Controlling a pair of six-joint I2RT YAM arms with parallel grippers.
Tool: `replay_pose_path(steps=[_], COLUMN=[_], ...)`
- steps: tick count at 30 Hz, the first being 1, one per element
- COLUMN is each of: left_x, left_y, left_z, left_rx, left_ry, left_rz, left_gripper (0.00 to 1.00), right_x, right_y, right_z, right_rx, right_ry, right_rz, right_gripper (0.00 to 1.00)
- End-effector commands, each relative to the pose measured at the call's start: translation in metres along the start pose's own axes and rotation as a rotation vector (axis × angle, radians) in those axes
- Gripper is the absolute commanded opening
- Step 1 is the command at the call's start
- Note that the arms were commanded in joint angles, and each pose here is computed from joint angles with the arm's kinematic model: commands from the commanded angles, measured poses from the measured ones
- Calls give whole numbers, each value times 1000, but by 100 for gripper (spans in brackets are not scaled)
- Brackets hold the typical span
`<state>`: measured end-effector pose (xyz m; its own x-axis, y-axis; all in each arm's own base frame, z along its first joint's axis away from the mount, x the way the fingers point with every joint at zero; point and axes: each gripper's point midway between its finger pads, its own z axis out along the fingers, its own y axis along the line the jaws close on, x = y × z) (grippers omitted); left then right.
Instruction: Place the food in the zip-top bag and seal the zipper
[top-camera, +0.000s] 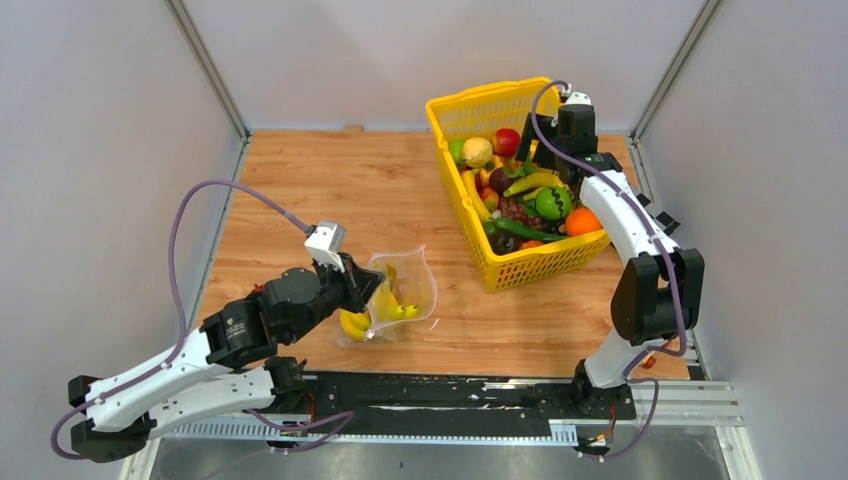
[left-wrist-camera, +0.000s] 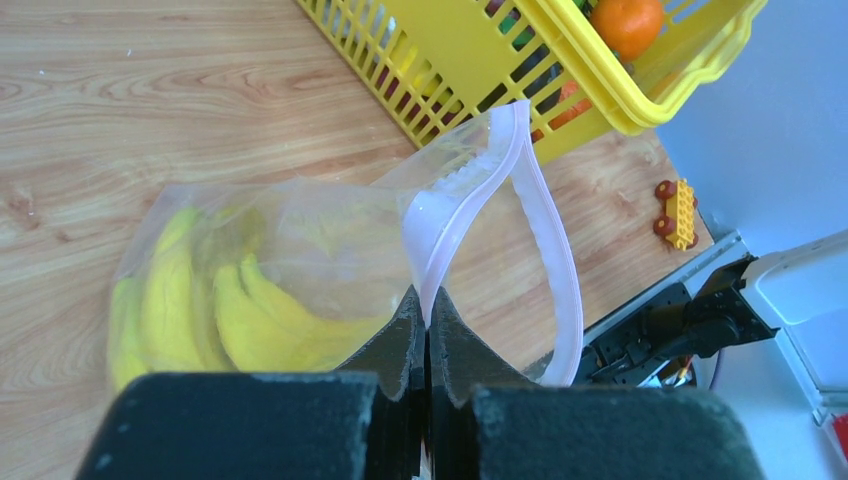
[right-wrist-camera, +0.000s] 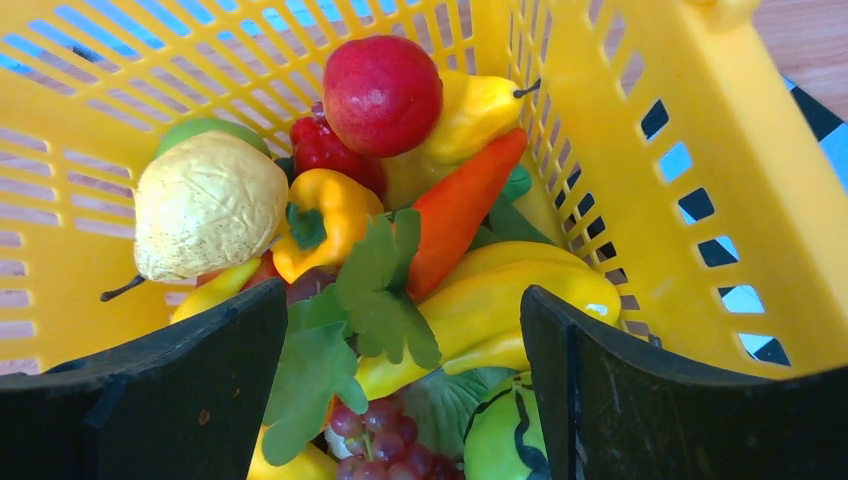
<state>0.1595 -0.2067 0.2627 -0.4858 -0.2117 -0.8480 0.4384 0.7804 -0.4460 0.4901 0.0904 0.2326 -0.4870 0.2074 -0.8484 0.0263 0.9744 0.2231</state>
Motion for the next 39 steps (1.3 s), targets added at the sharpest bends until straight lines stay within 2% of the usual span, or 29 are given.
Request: replay_pose_path(steps=[1,6,9,13,18,21,29,39], left_x=[-3,-4,-4,-2,-2,-2,-6,-1], left_y=[0,-3,-2,0,1,1,4,-3], left_z=[2,3,2,2,2,2,0,7], left_rx=[-8,-1,-5,-9,-12,-16,-27,-6], left_ry=[-11,-9,-11,-12,-14,-14,-32,-8], left_rz=[-5,-7,-8,-13,-14,-21,-26,-10], left_gripper=[0,0,0,0,0,0,0,0], right_x=[0,18,28,34,25,9,-41,-9], right_y=[9,9,15,1,9,22,34,53], right_z=[10,32,37,37,28,9,-64,-132], right_rx=[-92,-101,-142,-68,-123,-187,-251,-436], right_ry=[45,121,156,163,134,101,-97,-101], right_rz=[15,16,30,28,3,3,-59,-72], right_gripper=[85,76,58,45,1,0,0,0])
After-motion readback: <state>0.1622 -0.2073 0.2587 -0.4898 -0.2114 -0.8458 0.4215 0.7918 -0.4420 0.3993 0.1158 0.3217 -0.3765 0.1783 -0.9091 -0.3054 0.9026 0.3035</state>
